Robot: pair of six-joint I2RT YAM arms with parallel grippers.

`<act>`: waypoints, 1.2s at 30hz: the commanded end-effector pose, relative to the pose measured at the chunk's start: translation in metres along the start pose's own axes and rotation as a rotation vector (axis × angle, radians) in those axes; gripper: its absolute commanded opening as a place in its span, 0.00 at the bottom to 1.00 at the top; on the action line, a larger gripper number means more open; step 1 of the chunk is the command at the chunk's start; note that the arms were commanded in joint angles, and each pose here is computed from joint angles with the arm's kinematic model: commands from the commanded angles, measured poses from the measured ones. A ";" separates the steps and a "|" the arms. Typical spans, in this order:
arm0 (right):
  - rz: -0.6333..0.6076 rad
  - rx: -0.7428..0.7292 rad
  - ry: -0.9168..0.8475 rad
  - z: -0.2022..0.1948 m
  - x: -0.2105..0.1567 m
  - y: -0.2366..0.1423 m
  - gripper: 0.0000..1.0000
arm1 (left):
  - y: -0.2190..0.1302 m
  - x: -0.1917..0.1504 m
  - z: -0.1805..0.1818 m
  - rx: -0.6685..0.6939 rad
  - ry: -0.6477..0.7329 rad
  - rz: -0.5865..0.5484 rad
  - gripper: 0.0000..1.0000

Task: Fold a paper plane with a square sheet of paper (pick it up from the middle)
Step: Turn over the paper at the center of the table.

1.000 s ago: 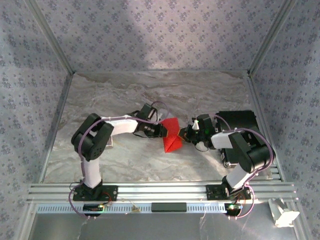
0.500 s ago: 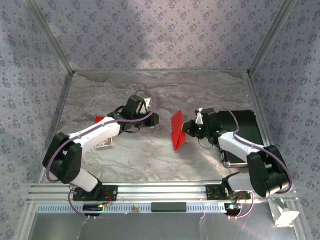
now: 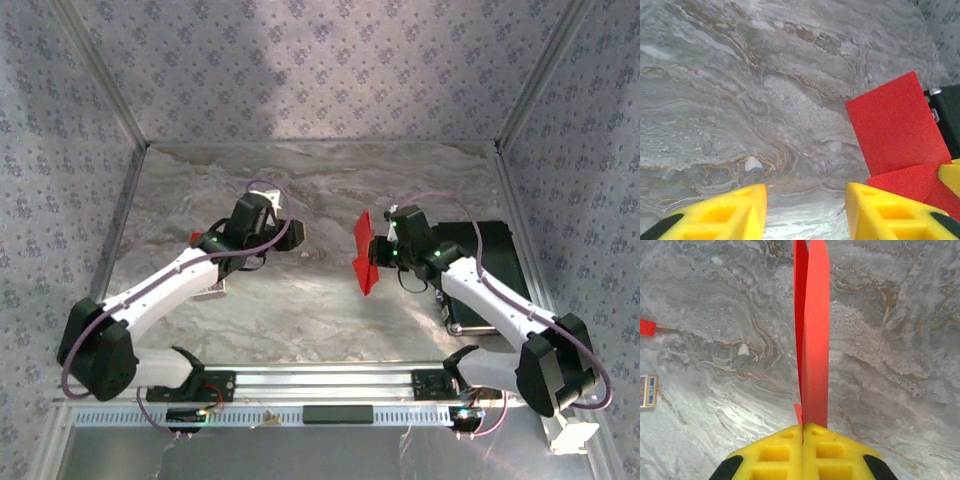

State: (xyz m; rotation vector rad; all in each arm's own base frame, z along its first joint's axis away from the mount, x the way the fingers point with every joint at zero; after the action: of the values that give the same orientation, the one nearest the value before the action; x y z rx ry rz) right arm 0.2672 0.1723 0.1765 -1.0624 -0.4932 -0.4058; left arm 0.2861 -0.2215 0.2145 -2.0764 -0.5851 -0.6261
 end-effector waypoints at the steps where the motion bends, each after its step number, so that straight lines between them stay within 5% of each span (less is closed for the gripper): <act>1: -0.005 -0.144 -0.077 -0.006 0.004 -0.010 0.05 | -0.009 0.005 0.011 0.056 0.003 -0.051 0.48; 25: 0.015 -0.696 -0.386 -0.001 0.001 -0.008 0.05 | -0.047 0.012 0.047 0.231 -0.080 -0.240 0.57; 36: 0.158 -0.712 -0.600 0.067 -0.037 0.071 0.07 | -0.076 0.012 0.072 0.352 -0.144 -0.349 0.57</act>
State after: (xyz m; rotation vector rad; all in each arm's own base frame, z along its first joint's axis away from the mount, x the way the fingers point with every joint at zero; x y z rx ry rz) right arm 0.2674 0.2526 0.1392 -1.8810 -0.8145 -0.1482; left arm 0.2676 -0.1350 0.2244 -1.7689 -0.9938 -0.5460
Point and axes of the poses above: each hand's point on the last joint's axis, 136 mm out from that joint toward the fingers, its own y axis out along the fingers, its own z axis along the line the jaws close on, x = y × z, the point moved 4 cm from there along -y, back along the fingers, and after that the axes turned 3 degrees about -y, right-handed, at the moved point
